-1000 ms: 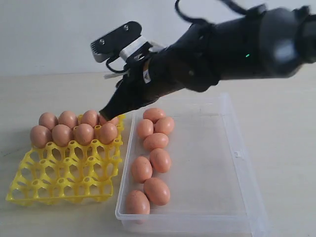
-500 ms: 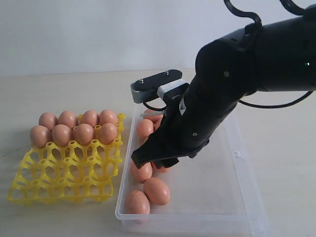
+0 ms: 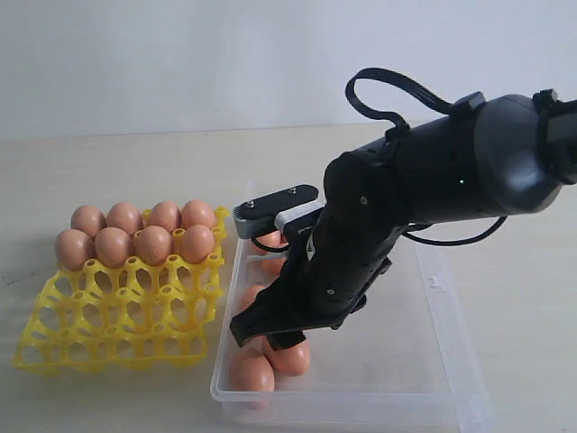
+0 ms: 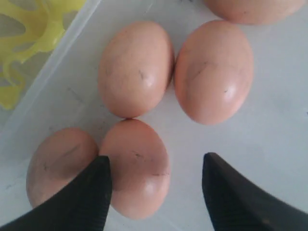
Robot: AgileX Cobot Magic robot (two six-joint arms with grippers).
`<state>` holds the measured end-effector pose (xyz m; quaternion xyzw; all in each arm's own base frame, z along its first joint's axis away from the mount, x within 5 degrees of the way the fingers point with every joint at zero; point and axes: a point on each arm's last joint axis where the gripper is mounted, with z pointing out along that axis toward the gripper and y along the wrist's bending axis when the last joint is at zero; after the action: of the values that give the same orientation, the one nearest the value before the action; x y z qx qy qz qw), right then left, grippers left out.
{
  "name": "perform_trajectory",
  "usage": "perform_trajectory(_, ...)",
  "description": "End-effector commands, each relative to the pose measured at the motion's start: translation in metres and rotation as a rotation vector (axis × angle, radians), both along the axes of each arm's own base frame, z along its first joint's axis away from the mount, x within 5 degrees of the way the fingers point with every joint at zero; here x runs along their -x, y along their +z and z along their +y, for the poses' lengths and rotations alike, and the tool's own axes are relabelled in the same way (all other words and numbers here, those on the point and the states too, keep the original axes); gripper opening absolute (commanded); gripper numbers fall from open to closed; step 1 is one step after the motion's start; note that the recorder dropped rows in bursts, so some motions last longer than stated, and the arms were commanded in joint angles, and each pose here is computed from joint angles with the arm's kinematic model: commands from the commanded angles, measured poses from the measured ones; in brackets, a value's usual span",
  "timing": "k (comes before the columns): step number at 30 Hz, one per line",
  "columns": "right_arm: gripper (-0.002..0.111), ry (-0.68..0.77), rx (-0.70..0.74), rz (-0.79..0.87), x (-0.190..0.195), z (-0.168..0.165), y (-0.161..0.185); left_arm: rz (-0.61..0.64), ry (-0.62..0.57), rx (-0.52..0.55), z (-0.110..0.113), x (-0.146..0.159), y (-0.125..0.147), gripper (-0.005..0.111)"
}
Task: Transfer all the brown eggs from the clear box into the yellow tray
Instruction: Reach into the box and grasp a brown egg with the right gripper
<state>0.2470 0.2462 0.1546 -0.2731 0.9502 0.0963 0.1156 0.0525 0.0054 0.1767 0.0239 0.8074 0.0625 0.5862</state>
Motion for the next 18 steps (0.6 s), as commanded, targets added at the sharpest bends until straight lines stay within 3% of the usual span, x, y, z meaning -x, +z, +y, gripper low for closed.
perform_trajectory(1,0.054,0.0,-0.006,0.017,0.001,0.005,-0.012,-0.019,-0.005,0.007,0.0,0.0,0.002,0.0)
perform_trajectory(12,0.05,0.012,-0.034,0.018,0.002,0.014,-0.023,-0.019,-0.005,0.007,0.0,0.0,0.002,0.0)
perform_trajectory(14,0.038,0.019,-0.03,0.011,0.001,0.014,-0.023,-0.019,-0.005,0.007,0.0,0.0,0.002,0.0)
perform_trajectory(17,0.005,0.045,-0.004,0.004,0.001,0.012,-0.022,-0.019,-0.005,0.007,0.0,0.0,0.002,0.0)
perform_trajectory(18,0.001,0.06,0.006,-0.006,0.001,0.011,-0.019,-0.019,-0.005,0.007,0.0,0.0,0.002,0.0)
